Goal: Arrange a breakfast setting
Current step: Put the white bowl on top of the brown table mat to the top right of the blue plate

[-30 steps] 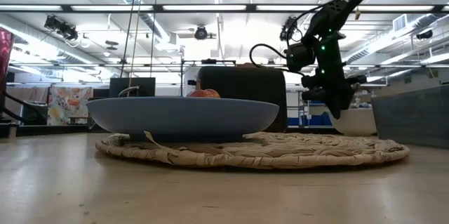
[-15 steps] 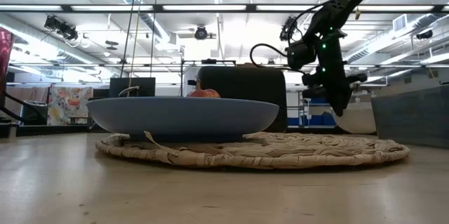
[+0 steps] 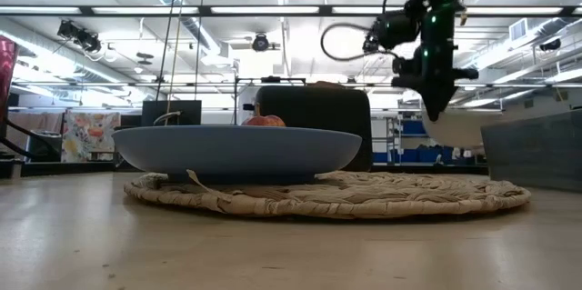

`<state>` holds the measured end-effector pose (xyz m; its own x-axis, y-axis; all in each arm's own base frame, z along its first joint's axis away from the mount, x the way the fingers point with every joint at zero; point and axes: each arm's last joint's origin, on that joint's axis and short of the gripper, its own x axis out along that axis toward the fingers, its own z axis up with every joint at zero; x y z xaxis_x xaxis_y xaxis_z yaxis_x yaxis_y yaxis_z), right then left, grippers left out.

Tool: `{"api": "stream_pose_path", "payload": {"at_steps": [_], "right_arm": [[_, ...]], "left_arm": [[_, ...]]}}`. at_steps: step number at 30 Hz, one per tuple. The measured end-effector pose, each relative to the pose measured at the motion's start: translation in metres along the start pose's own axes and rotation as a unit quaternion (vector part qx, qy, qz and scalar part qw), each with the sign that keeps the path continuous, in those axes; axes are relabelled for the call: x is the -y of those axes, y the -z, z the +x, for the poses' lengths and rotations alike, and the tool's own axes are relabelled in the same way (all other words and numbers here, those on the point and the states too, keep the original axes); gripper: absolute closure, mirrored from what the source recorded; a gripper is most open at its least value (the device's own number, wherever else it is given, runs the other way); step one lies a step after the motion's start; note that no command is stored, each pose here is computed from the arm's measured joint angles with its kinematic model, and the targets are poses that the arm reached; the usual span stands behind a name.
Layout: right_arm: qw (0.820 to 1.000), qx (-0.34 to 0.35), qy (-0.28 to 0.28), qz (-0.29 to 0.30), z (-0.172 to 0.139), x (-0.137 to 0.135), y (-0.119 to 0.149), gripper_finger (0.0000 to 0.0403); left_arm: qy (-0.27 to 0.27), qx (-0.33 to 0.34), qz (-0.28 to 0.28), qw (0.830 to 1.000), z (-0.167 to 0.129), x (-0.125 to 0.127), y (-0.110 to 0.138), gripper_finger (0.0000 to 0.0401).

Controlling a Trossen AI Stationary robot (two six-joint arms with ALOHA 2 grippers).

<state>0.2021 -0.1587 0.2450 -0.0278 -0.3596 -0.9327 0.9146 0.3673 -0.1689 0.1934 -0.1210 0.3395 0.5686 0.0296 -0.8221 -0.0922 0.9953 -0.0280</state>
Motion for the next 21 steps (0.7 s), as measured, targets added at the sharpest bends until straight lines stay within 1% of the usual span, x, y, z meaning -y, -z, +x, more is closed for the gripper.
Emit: {"api": "stream_pose_path", "payload": {"at_steps": [5,10,13,15,17,21], "right_arm": [[0.996,0.009,-0.075,-0.047,-0.024,-0.021,0.019,0.0390],[0.979,0.016,-0.157,-0.128,-0.048,-0.055,0.049,0.0390],[0.958,0.029,-0.215,-0.187,-0.060,-0.078,0.067,0.0390],[0.938,0.042,-0.256,-0.230,-0.066,-0.095,0.077,0.0390],[0.919,0.052,-0.285,-0.266,-0.069,-0.113,0.086,0.0390],[0.897,0.056,-0.289,-0.331,-0.075,-0.145,0.098,0.0390]], "left_arm": [[0.004,0.005,-0.010,1.000,0.000,0.001,-0.001,0.0198],[0.021,0.014,-0.035,0.999,0.000,0.004,-0.003,0.0198],[0.027,0.015,-0.038,0.999,-0.002,0.006,-0.002,0.0198],[0.033,0.015,-0.045,0.998,-0.004,0.006,-0.001,0.0198],[0.043,0.014,-0.047,0.998,-0.008,0.005,-0.003,0.0198],[0.053,0.024,-0.056,0.997,-0.021,0.003,-0.009,0.0198]]}}
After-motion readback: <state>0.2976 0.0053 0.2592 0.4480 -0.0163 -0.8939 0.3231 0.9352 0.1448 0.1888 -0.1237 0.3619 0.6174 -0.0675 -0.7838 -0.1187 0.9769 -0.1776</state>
